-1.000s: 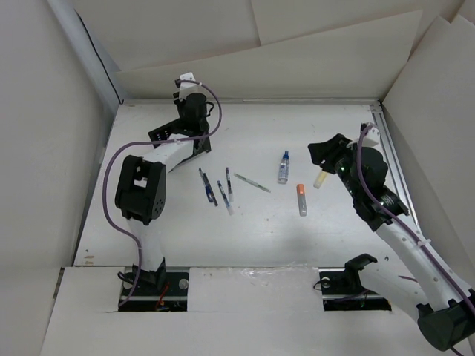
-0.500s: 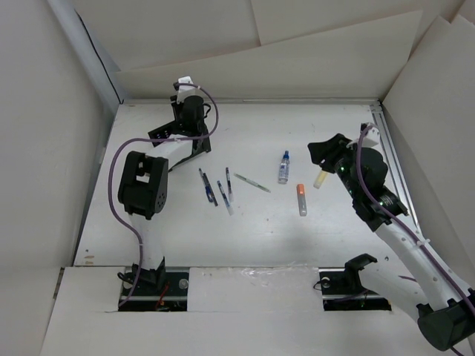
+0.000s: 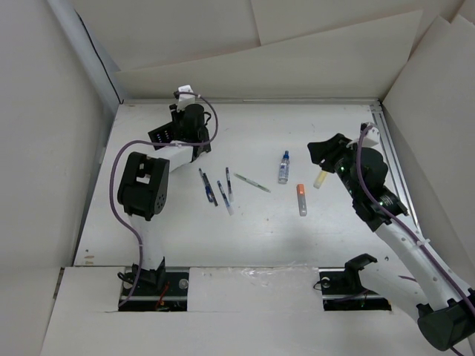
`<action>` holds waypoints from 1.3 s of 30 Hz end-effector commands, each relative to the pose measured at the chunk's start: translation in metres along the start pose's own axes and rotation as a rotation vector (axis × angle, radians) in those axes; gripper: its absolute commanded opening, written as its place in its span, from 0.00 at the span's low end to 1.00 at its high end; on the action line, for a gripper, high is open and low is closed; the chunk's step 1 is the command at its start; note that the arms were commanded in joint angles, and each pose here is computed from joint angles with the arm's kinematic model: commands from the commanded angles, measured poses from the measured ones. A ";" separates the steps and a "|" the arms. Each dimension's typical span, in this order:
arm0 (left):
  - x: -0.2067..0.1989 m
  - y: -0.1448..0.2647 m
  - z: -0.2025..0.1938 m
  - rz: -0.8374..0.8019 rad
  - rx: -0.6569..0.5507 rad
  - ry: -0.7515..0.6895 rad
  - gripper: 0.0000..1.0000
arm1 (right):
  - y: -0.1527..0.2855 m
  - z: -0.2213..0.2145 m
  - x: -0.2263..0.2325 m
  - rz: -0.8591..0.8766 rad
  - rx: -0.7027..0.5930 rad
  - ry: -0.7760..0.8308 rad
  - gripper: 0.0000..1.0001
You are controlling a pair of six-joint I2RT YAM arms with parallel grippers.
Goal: Sort the stationery into containers
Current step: Place the pen in the storage box, then pick up the pen from the center of the board.
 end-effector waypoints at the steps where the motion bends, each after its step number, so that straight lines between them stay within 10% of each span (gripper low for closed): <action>1: 0.006 0.015 0.042 0.001 -0.096 0.104 0.31 | 0.002 0.006 0.008 0.049 -0.037 0.003 0.54; 7: 0.006 0.037 0.067 -0.041 -0.133 0.155 0.54 | 0.000 0.004 0.007 0.043 -0.028 -0.004 0.54; 15: 0.011 0.069 0.108 -0.183 -0.156 0.317 0.45 | 0.000 0.005 0.006 0.036 -0.035 -0.004 0.51; 22: -0.077 0.144 0.103 -0.548 0.060 0.335 0.20 | -0.007 0.005 -0.008 -0.151 -0.036 0.013 0.00; 29: -0.177 0.326 0.016 -0.993 0.318 0.087 0.12 | 0.005 0.018 -0.024 -0.309 -0.115 0.008 0.00; 39: -0.205 0.380 -0.049 -1.015 0.474 0.027 0.42 | 0.041 0.049 -0.016 -0.263 -0.215 -0.036 0.35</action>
Point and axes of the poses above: each gripper's point midway between its finger pads, its own y axis back along the fingers, its own x axis along the line the jaws close on, z = x × y, the point moved 8 cm from there along y, back along the fingers, and after that the axes turned 1 degree about y, right-handed, at the moved point
